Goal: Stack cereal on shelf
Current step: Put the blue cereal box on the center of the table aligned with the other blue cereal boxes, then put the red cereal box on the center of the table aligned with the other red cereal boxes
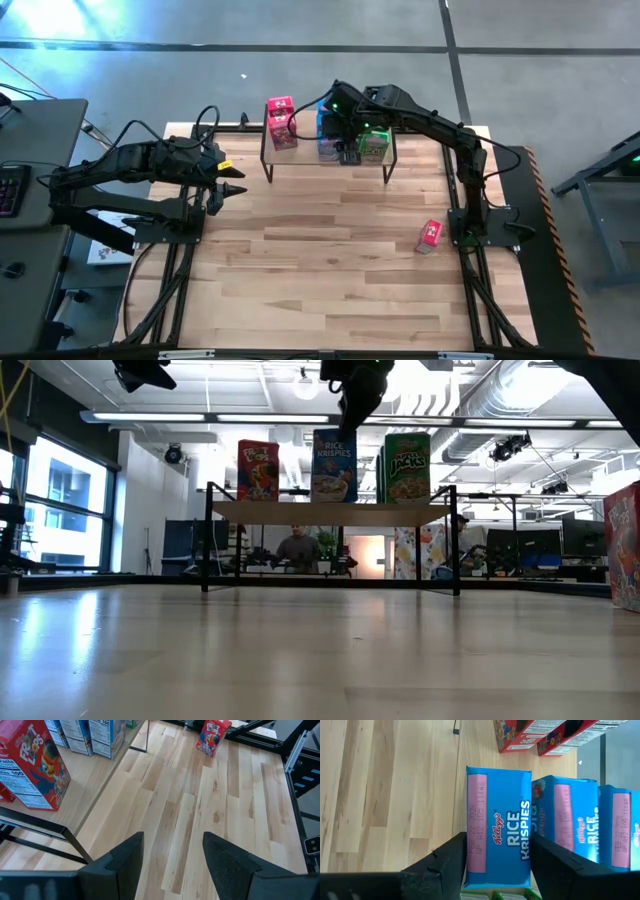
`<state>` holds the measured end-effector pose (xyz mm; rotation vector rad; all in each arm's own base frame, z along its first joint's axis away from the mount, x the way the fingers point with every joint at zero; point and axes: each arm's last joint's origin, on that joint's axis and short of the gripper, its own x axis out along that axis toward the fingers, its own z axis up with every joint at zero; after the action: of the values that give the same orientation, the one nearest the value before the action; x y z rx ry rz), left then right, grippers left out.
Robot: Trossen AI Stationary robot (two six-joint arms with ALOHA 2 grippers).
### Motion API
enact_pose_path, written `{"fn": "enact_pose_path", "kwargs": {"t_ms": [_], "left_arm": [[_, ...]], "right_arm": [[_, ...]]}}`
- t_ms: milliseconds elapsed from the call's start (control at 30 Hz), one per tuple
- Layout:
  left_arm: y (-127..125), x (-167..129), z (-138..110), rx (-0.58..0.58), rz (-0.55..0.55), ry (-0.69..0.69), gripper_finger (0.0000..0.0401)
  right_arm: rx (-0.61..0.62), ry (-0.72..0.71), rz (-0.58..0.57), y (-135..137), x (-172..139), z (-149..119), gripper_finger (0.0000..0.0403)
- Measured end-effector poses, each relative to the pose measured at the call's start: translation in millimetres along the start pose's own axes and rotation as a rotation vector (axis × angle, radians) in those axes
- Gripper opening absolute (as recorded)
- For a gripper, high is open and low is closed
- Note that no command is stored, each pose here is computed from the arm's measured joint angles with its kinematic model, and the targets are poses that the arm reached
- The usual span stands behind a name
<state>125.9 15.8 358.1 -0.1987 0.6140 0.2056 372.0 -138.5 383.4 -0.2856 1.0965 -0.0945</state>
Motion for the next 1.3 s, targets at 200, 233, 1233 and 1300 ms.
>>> {"fn": "enact_pose_path", "kwargs": {"t_ms": [200,233,1233,1300], "left_arm": [[0.0,0.0,0.0,0.0,0.0,0.0,0.0196],[0.0,0.0,0.0,0.0,0.0,0.0,0.0196],[0.0,-0.1,0.1,0.0,0.0,0.0,0.0196],[0.0,-0.2,0.1,0.0,0.0,-0.001,0.0196]], "right_arm": [[0.0,-0.005,-0.002,-0.2,0.0,0.5,0.0194],[0.0,-0.005,-0.003,-0.2,0.0,0.5,0.0196],[0.095,-0.106,-0.066,9.1,-46.5,7.5,0.0242],[0.119,-0.103,-0.074,10.3,-54.8,4.8,0.0242]]}}
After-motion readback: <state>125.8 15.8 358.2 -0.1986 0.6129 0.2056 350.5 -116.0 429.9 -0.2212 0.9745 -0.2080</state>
